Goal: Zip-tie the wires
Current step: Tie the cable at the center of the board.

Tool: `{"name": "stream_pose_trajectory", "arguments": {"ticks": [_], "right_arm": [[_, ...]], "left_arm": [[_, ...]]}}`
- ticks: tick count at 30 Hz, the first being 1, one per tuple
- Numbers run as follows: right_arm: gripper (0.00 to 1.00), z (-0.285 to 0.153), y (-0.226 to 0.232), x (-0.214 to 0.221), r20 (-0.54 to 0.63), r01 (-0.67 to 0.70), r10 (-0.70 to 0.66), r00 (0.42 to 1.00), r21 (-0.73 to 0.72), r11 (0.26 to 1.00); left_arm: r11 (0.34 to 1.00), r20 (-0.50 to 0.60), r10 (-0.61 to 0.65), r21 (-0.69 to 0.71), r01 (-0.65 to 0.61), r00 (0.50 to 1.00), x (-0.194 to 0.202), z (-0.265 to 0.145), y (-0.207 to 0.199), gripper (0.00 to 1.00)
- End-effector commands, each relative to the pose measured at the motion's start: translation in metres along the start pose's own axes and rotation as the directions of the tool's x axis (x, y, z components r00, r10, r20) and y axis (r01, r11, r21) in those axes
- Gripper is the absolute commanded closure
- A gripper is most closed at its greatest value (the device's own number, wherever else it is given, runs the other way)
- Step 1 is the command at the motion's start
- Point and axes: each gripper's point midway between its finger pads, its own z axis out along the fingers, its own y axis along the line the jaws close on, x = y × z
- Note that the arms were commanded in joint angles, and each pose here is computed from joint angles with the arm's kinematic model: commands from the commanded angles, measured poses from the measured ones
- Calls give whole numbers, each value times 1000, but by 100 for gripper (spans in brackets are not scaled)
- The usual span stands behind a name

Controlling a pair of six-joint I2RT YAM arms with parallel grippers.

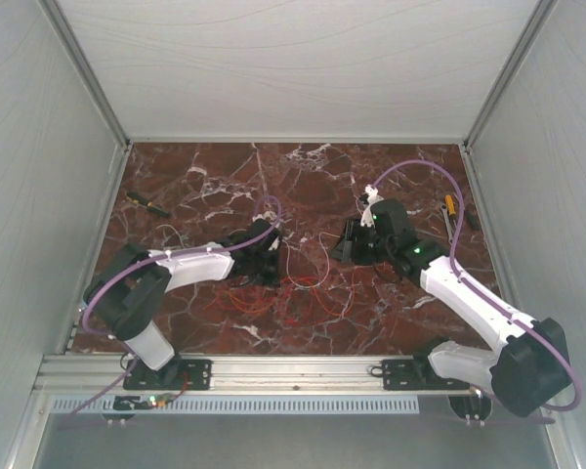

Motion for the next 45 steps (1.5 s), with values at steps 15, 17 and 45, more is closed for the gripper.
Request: {"name": "stream_pose_trajectory", "arguments": {"ticks": [15, 17, 45], "right_arm": [[59, -3, -2, 2, 7, -2, 2, 1000, -9, 1000], [59, -4, -2, 2, 8, -2, 3, 1000, -10, 1000], [58, -34, 34, -19, -44, -66, 63, 997, -71, 995]], "left_arm": [[1000, 63, -5, 9, 5, 998, -22, -25, -12, 100], [1000, 61, -2, 19, 0, 998, -23, -27, -15, 100], [978, -110, 31, 208, -7, 993, 25, -148, -43, 100]]}}
